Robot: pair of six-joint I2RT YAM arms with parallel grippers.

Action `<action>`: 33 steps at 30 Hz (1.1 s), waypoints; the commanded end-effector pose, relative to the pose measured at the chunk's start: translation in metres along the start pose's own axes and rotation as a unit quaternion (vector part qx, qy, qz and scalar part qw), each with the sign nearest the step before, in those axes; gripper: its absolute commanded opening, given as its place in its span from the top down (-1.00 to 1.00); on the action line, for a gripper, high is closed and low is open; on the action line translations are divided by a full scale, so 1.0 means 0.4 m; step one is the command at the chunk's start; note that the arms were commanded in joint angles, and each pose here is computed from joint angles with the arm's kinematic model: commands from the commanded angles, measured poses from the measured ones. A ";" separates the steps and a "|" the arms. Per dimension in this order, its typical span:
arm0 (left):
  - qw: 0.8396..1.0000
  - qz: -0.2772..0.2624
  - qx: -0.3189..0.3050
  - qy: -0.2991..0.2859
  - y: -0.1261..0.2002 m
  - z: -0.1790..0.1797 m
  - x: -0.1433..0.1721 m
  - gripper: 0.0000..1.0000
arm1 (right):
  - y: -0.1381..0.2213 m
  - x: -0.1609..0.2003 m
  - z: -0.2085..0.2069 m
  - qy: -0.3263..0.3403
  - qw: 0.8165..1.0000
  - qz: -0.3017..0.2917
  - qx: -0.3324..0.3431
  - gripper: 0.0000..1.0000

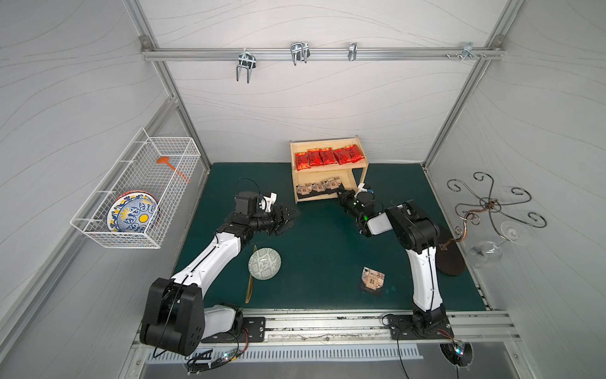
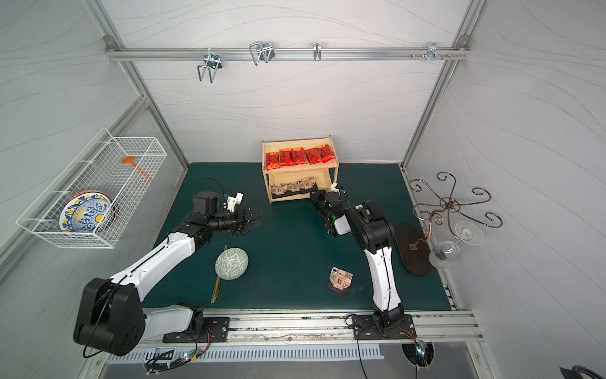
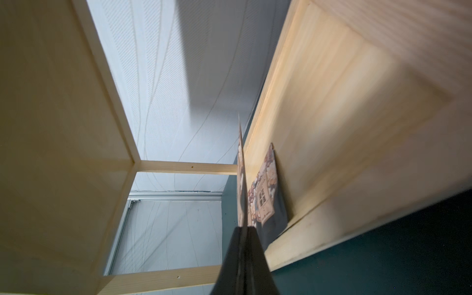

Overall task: Place the tea bags on the shelf by color
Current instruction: Place the tea bag on the shelf.

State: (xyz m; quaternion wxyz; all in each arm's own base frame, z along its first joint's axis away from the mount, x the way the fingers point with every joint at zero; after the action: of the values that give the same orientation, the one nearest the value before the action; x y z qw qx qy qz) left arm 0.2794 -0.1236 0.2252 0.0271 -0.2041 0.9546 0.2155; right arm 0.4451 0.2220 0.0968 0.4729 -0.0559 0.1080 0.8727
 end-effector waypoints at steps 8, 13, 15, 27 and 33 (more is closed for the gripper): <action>1.000 -0.005 0.001 -0.011 0.002 0.005 -0.012 -0.45 | -0.013 -0.025 -0.023 -0.015 1.000 -0.009 -0.001 1.00; 1.000 -0.005 0.001 -0.012 0.004 0.006 -0.012 -0.45 | -0.024 -0.030 -0.031 -0.019 1.000 -0.005 -0.003 1.00; 1.000 -0.005 0.001 -0.012 0.005 0.006 -0.010 -0.45 | -0.031 -0.036 -0.034 -0.022 1.000 -0.006 -0.004 1.00; 1.000 -0.005 0.001 -0.016 0.007 0.006 -0.007 -0.45 | -0.078 -0.030 -0.085 -0.036 0.999 0.028 0.024 0.87; 1.000 -0.006 0.001 -0.017 0.009 0.005 -0.006 -0.45 | -0.086 -0.025 -0.105 -0.038 0.998 0.046 0.034 0.72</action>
State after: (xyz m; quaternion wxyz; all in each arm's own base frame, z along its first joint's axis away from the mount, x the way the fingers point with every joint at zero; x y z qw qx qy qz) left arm 0.2792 -0.1202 0.2196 0.0219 -0.2048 0.9530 0.2222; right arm 0.4801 0.2181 0.0684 0.4616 -0.0149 0.1069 0.8805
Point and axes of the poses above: each gripper's point midway between its finger pads, its own y axis back along the fingers, its own z axis along the line the jaws close on, x = y × z, the point moved 8 cm from there along y, back along the fingers
